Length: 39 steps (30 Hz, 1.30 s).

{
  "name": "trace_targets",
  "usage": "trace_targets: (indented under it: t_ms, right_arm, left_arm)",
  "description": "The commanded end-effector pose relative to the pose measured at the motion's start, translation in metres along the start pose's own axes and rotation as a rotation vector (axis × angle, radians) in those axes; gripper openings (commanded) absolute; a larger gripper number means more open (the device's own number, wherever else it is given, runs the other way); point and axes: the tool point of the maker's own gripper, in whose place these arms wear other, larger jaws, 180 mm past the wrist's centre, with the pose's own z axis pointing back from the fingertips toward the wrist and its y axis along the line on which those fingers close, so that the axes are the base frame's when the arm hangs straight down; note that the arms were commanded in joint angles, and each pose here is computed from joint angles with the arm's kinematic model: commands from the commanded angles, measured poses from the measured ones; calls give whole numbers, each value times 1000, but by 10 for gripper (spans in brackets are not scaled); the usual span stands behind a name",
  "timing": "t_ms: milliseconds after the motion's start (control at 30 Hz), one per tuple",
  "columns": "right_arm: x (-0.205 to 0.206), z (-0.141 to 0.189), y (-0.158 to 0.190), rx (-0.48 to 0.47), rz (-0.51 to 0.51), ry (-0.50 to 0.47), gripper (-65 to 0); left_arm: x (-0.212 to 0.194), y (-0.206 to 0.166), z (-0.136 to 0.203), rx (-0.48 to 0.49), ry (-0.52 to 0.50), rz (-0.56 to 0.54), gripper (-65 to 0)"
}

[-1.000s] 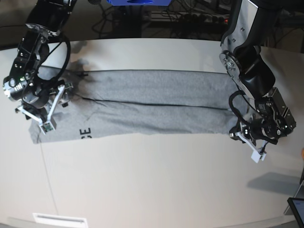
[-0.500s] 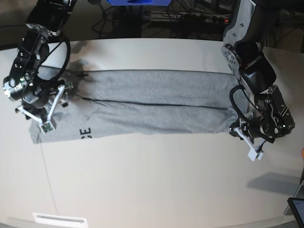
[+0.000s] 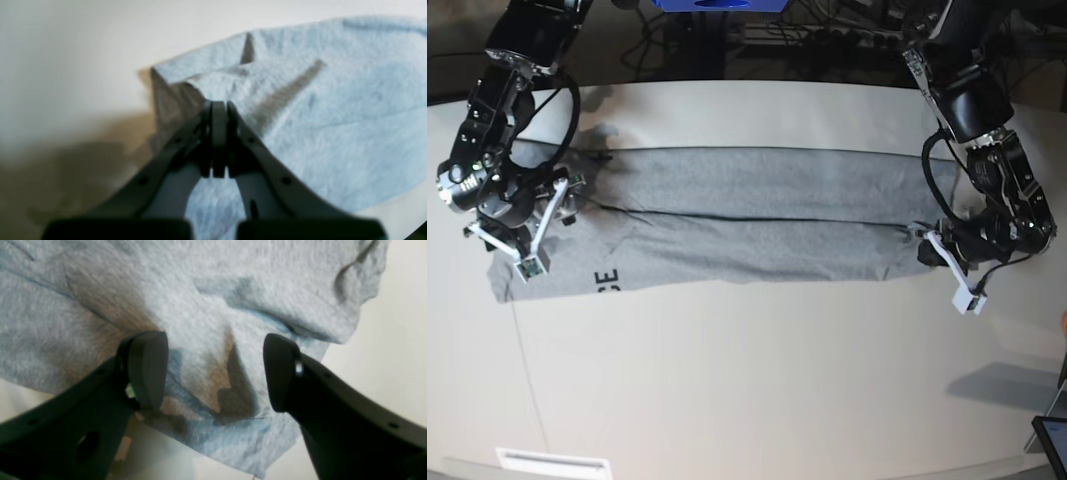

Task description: Fold the T-shirt properly

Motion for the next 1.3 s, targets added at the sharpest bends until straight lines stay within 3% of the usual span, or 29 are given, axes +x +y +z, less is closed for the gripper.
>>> trace_targets:
  t_ms: [0,333,700,967,1267]
  right_arm:
    - [11,4,-6,-16,6,-36,-229]
    - [11,3,-1,-6,-1,-36,-229]
    - [7,1,6,10,-10,-30,-229]
    - [6,1,7,11,-13,-27,-229]
    - [8,-1,12,25,-24,-33,-229]
  left_arm:
    - [19,7,14,27,-63,-33,-650]
    - [-9,0,34,96,12,-203,-650]
    - [-31,3,56,155,63,-302,-650]
    - [-46,-1,52,141,151,-387,-650]
    - [-39,-11,58,148,127,-439,-650]
